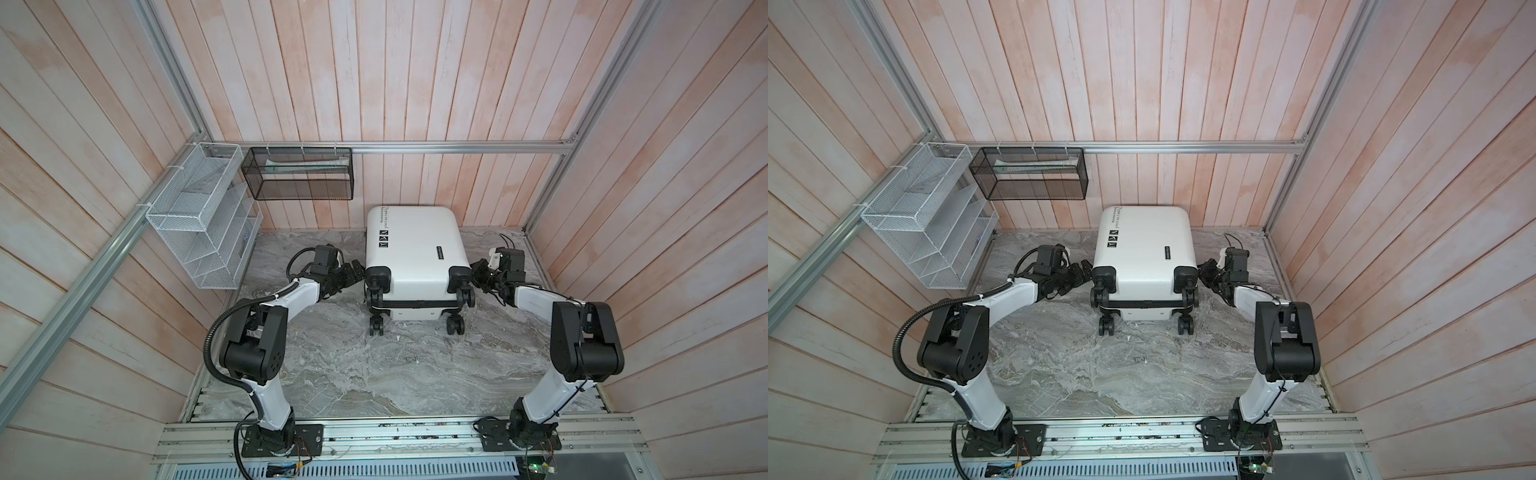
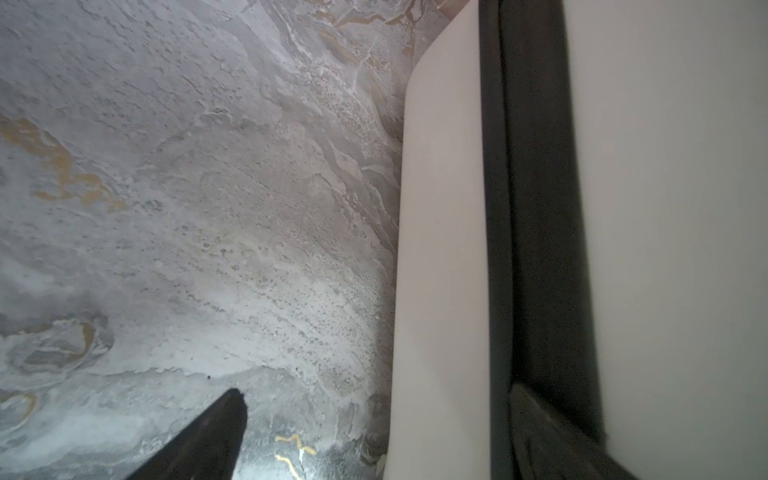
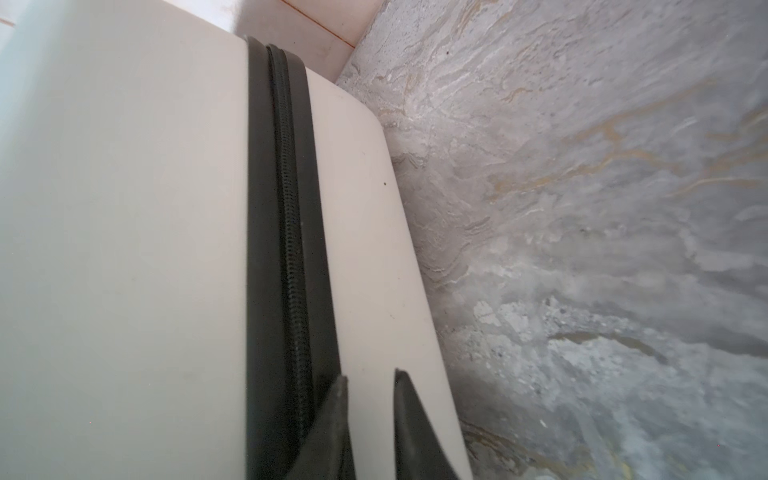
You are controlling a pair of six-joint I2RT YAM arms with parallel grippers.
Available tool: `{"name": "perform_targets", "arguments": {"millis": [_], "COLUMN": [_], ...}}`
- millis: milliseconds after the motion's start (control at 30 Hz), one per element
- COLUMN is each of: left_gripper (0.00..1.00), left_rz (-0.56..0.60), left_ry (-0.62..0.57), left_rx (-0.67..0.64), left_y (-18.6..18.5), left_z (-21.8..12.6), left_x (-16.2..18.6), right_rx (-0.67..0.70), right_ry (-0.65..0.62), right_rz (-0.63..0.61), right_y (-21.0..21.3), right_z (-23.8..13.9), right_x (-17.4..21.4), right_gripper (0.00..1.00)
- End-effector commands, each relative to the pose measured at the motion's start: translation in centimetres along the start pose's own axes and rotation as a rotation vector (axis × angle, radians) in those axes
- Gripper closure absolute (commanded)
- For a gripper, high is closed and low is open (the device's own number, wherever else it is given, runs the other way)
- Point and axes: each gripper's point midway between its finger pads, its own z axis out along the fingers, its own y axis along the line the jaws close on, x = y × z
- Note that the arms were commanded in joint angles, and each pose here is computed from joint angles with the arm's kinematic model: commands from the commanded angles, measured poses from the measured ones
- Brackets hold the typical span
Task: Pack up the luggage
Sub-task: 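Release the suitcase and draw both grippers back from its sides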
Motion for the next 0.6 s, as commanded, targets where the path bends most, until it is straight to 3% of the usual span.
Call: {"name": "perform_targets", "arguments": {"millis": [0, 333, 567], "left_gripper": [0.0, 0.0, 0.0], "left_rz": [0.027, 0.034, 0.071], "left_ry": [-0.044, -0.126, -0.166], "left_rx": [0.128, 0.131, 0.155], "left_y": [-2.2, -0.6, -0.9], "left_z": [-1.9, -8.0, -12.1], "left_x": [-2.0, -2.9, -0.5], "right_rx": [-0.002, 0.079, -0.001], "right_ry": [-0.023, -0.17, -0.228], "right_rz": [-0.04, -0.149, -0.296], "right_y": [0.7, 1.8, 5.0], "right_z": [-3.0, -12.2, -17.7], "right_x": [-0.9, 0.4, 4.6], "right_gripper": [0.67, 0.26, 0.18]}}
